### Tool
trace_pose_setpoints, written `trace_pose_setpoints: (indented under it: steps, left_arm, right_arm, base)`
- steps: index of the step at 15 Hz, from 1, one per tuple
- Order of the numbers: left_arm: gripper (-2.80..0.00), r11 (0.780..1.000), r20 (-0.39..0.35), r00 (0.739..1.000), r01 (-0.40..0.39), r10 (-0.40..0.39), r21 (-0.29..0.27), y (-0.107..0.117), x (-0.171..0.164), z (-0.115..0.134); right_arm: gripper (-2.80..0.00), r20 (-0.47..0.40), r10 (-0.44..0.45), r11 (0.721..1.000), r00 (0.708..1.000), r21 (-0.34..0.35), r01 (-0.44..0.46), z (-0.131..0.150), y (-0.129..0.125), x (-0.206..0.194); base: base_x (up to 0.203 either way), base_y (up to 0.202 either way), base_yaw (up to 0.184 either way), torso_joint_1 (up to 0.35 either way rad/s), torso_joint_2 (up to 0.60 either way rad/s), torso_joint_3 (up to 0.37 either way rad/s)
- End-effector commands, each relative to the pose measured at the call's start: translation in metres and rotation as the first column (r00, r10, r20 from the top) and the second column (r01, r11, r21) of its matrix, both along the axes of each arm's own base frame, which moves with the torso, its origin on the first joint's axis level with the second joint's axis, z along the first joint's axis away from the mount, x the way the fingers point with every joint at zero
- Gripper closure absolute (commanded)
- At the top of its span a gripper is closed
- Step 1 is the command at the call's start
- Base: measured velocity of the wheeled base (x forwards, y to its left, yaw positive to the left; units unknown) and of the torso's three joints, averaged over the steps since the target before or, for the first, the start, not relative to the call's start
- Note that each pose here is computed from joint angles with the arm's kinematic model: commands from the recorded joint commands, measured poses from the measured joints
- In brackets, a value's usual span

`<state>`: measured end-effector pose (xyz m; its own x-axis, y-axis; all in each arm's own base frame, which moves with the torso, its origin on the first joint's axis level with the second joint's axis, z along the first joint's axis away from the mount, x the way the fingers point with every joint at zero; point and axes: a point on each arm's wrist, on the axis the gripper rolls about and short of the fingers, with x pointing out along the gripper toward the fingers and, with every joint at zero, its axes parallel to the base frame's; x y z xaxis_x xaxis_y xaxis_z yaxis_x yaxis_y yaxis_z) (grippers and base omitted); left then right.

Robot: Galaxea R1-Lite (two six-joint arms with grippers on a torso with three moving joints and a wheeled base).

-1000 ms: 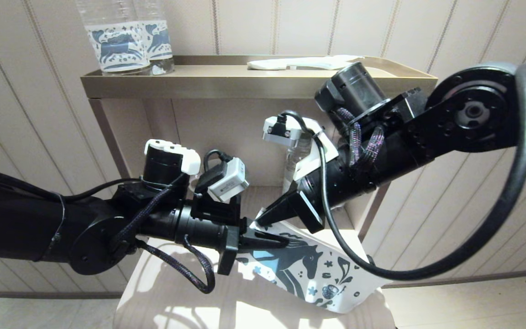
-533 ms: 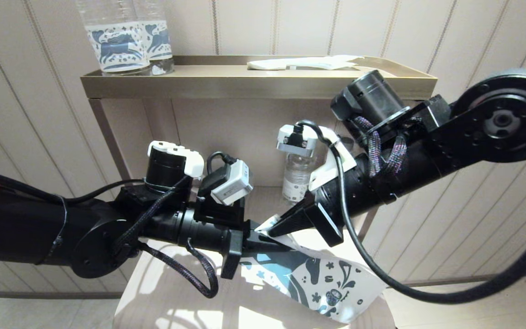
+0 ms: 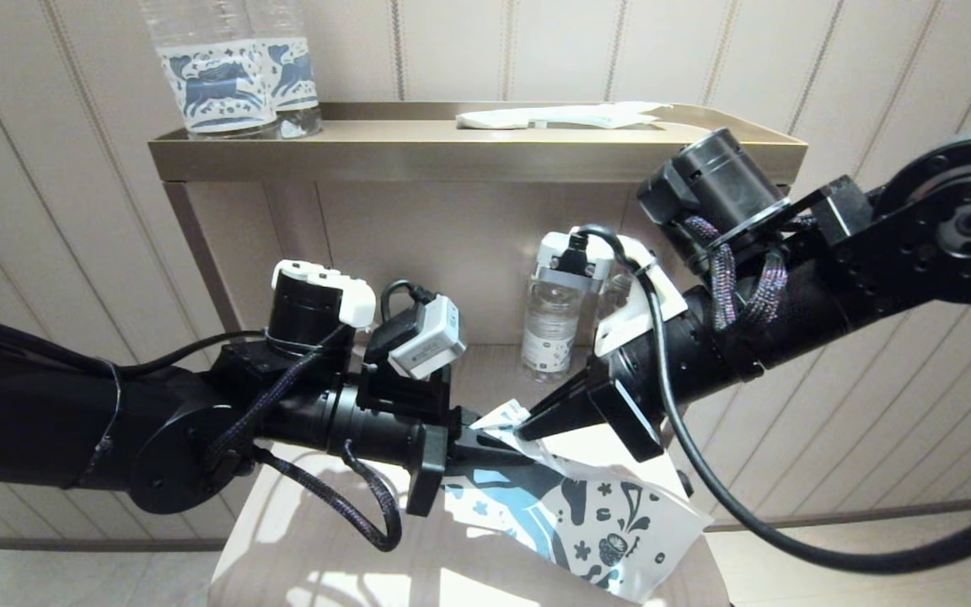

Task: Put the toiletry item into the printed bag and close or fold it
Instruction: Hand it to the other hand

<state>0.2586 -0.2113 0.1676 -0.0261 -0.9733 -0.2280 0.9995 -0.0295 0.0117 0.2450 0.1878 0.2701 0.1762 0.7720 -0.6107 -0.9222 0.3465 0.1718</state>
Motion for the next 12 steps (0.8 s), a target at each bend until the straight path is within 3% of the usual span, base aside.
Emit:
trace_pose_setpoints:
  steps: [1,12]
  left_arm:
    - [0.00,1.000,0.008,1.000,0.006,-0.006,-0.007,0.0000,-0.0006,0.0019]
    - [0.00,1.000,0.013,1.000,0.005,-0.004,-0.010,0.0004,-0.0011,0.0038]
  right_arm:
    - [0.00,0.000,0.006,1.000,1.000,0.002,-0.006,0.0014,-0.0024,-0.0042]
    - [0.00,0.009,0.008,1.000,1.000,0.009,-0.008,-0.0007,0.0001,-0.0030]
  base:
    - [0.000,0.000,0.000,0.000,0.00,0.000]
    - [0.000,0.000,0.000,0.000,0.00,0.000]
